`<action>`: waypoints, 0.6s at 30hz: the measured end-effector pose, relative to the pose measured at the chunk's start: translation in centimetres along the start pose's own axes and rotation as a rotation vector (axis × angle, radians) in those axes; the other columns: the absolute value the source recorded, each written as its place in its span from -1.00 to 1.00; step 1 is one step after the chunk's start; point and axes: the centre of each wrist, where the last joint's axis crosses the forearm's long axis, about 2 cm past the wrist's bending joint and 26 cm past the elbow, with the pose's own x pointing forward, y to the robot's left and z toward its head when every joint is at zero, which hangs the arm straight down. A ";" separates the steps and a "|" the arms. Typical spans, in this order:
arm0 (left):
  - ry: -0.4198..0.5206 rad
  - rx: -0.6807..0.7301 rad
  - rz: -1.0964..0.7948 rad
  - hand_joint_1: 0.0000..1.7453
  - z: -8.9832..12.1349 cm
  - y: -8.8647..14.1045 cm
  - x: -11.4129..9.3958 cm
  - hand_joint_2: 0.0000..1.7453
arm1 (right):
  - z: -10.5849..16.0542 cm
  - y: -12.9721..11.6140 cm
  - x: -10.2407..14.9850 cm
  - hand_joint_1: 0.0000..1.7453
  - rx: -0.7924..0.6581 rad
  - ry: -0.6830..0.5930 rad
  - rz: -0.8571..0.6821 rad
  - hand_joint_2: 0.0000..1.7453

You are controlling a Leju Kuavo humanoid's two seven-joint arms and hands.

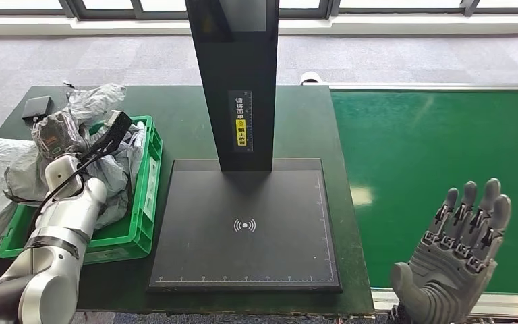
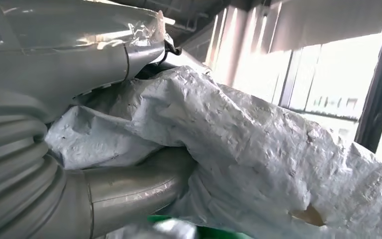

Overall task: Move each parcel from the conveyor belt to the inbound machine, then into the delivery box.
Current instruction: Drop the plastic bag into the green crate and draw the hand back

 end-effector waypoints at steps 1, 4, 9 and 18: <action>0.012 -0.035 -0.016 1.00 0.1 -0.4 -0.3 1.00 | 0.0 0.1 -0.1 -1.00 0.002 0.005 -0.008 1.00; 0.026 -0.094 -0.045 1.00 0.6 -1.2 -1.2 1.00 | 0.1 0.2 -0.4 -1.00 0.007 0.014 -0.017 1.00; 0.035 -0.133 -0.064 1.00 1.0 -1.8 -1.9 1.00 | 0.4 0.4 -0.7 -1.00 0.018 0.024 -0.017 1.00; 0.032 -0.288 -0.059 1.00 1.8 -2.8 -3.0 1.00 | 0.9 0.2 -1.2 -1.00 0.041 0.046 -0.041 1.00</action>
